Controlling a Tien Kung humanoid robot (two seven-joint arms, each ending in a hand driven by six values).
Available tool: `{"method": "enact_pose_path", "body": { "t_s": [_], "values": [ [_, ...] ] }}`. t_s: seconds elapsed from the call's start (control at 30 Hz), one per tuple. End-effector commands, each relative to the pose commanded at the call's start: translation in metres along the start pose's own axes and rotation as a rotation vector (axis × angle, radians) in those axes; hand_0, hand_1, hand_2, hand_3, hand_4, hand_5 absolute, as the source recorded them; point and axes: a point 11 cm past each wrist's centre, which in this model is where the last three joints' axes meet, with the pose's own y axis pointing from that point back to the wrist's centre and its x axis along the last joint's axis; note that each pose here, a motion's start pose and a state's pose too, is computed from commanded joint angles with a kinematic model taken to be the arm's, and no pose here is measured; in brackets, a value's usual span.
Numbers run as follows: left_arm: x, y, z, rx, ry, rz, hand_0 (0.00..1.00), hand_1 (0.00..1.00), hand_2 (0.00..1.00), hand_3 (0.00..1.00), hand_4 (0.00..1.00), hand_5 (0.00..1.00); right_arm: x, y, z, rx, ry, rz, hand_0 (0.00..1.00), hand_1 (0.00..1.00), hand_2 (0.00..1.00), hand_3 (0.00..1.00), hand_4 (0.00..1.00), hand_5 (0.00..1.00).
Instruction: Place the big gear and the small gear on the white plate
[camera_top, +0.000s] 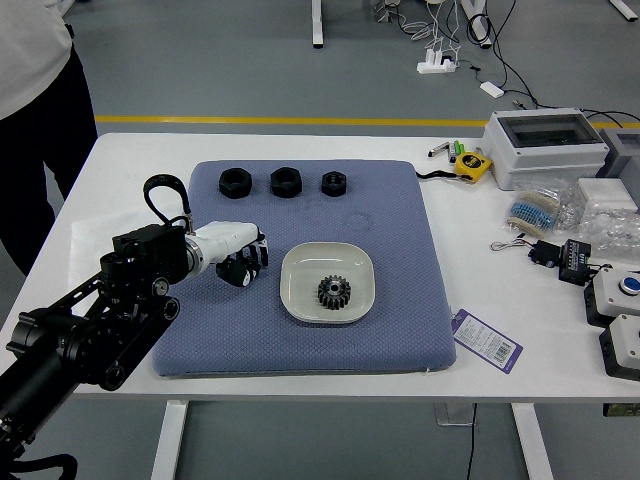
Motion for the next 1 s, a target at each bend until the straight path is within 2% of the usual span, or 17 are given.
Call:
{"method": "enact_pose_path", "body": {
  "t_s": [0.07, 0.27, 0.43, 0.53, 0.63, 0.67, 0.73, 0.83, 0.87, 1.0],
  "values": [
    [0.003, 0.001, 0.000, -0.001, 0.000, 0.009, 0.323, 0.424, 0.477, 0.519, 0.080, 0.002, 0.000, 0.000, 0.001, -0.001, 0.000, 0.001, 0.651, 0.660, 0.731, 0.575, 0.835, 0.680],
    [0.015, 0.005, 0.006, -0.016, 0.003, 0.048, 0.323, 0.424, 0.475, 0.520, 0.099, 0.002, 0.001, 0.000, 0.002, -0.003, -0.001, 0.002, 0.652, 0.660, 0.731, 0.575, 0.835, 0.680],
    [0.028, 0.012, 0.023, -0.065, 0.008, 0.097, 0.323, 0.424, 0.475, 0.520, 0.099, 0.002, 0.001, 0.000, 0.002, -0.003, -0.002, 0.002, 0.652, 0.660, 0.731, 0.575, 0.835, 0.680],
    [0.032, 0.017, 0.045, -0.124, 0.006, 0.113, 0.323, 0.422, 0.473, 0.519, 0.122, 0.002, 0.000, 0.000, 0.001, -0.002, -0.002, 0.001, 0.651, 0.660, 0.732, 0.575, 0.835, 0.680],
    [0.029, 0.019, 0.066, -0.182, 0.005, 0.111, 0.323, 0.422, 0.473, 0.519, 0.122, 0.002, 0.000, 0.000, 0.000, 0.000, -0.002, 0.000, 0.651, 0.660, 0.732, 0.575, 0.835, 0.680],
    [0.028, 0.020, 0.070, -0.193, 0.005, 0.109, 0.324, 0.424, 0.474, 0.524, 0.171, 0.002, 0.000, 0.000, 0.000, 0.000, -0.002, 0.000, 0.651, 0.660, 0.731, 0.575, 0.835, 0.680],
    [0.021, 0.019, 0.083, -0.227, 0.004, 0.094, 0.324, 0.424, 0.474, 0.524, 0.171, 0.002, -0.001, 0.000, -0.001, 0.002, -0.003, 0.000, 0.651, 0.660, 0.731, 0.575, 0.835, 0.680],
    [0.011, 0.017, 0.093, -0.247, -0.006, 0.066, 0.324, 0.424, 0.474, 0.524, 0.171, 0.002, -0.001, 0.000, -0.002, 0.004, -0.005, -0.001, 0.651, 0.660, 0.731, 0.575, 0.835, 0.680],
    [0.007, 0.015, 0.095, -0.248, -0.010, 0.056, 0.339, 0.447, 0.495, 0.545, 0.582, 0.002, -0.001, 0.000, -0.003, 0.006, -0.005, -0.001, 0.652, 0.660, 0.730, 0.575, 0.836, 0.680],
    [0.001, 0.009, 0.095, -0.235, -0.016, 0.052, 0.339, 0.447, 0.495, 0.545, 0.582, 0.002, -0.002, 0.000, -0.004, 0.010, -0.008, -0.002, 0.652, 0.660, 0.730, 0.575, 0.836, 0.680]
  ]
}}
